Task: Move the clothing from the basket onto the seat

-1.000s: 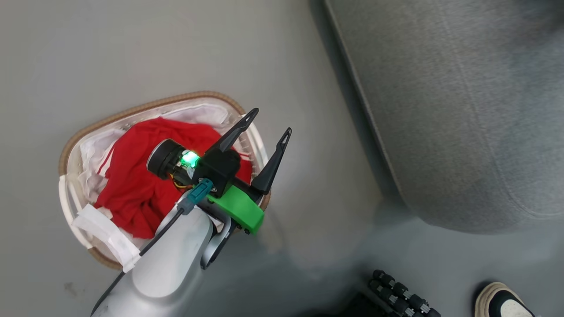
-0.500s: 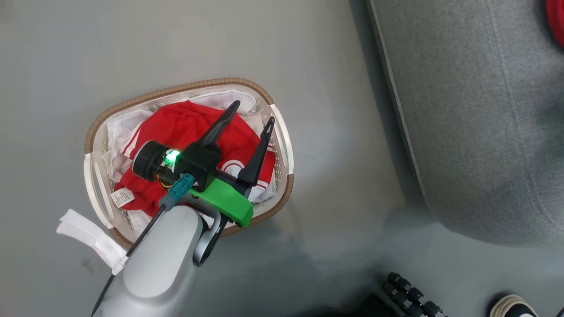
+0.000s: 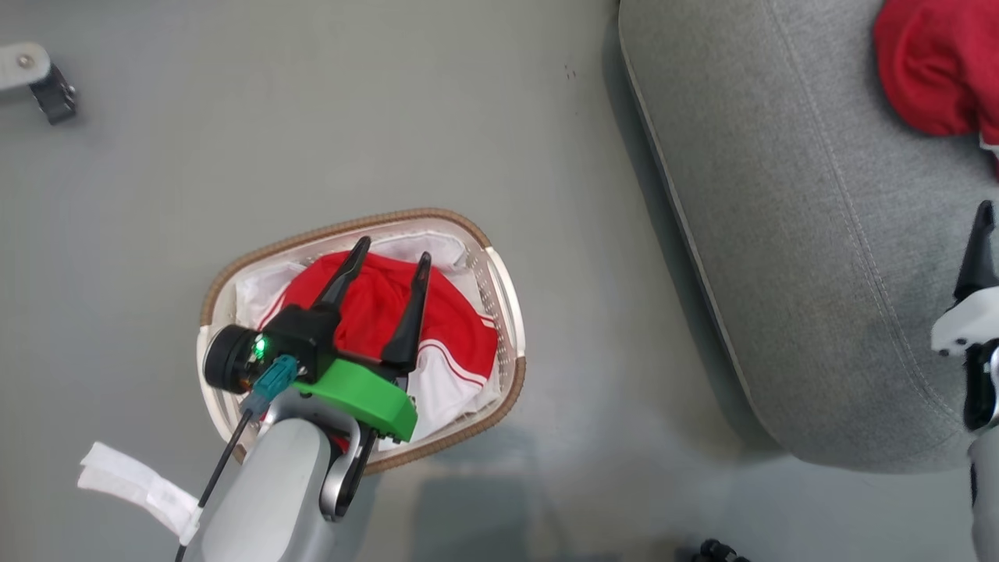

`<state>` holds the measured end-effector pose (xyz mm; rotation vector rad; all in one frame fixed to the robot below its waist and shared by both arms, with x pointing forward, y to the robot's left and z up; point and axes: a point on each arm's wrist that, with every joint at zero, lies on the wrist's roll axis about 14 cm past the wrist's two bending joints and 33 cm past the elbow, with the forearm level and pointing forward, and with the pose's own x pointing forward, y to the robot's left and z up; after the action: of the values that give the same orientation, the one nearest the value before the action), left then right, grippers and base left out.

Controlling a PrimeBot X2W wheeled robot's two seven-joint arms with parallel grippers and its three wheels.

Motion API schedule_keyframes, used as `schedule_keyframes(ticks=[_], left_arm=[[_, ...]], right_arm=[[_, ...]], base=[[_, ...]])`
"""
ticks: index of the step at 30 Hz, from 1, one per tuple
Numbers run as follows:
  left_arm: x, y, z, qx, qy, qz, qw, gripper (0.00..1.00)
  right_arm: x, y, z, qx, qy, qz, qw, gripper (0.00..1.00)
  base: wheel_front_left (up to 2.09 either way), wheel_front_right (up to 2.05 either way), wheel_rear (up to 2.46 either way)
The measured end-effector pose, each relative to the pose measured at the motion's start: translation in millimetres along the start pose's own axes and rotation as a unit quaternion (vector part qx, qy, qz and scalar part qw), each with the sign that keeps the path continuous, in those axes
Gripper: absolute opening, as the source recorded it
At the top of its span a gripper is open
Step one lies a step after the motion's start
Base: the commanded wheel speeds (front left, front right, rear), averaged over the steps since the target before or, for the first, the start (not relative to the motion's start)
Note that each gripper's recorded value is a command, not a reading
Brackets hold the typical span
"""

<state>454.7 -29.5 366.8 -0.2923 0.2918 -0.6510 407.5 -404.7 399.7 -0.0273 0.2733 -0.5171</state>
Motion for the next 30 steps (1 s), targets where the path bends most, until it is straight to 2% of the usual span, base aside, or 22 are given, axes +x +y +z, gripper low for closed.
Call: schedule_keyframes(ticks=[6, 10, 17, 22, 30], left_arm=[[-23, 15, 18, 0.011, -0.018, 0.048, 0.999, 1.00], [-41, 31, 27, 0.013, -0.027, 0.088, 0.996, 1.00], [-75, 60, 45, 0.028, -0.049, 0.155, 0.986, 1.00], [-97, 73, 58, 0.049, -0.060, 0.190, 0.979, 1.00], [-132, 87, 71, 0.065, -0.078, 0.245, 0.964, 1.00]], right_arm=[[-19, 42, 11, 0.029, -0.023, 0.062, 0.997, 1.00], [-27, 82, 24, 0.060, -0.042, 0.112, 0.991, 1.00], [-48, 152, 44, 0.076, -0.065, 0.208, 0.973, 1.00], [-67, 196, 62, 0.059, -0.090, 0.273, 0.956, 1.00], [-104, 242, 71, 0.048, -0.104, 0.346, 0.931, 1.00]], base=[[0.00, 0.00, 0.00], [0.00, 0.00, 0.00], [0.00, 0.00, 0.00], [0.00, 0.00, 0.00], [0.00, 0.00, 0.00]])
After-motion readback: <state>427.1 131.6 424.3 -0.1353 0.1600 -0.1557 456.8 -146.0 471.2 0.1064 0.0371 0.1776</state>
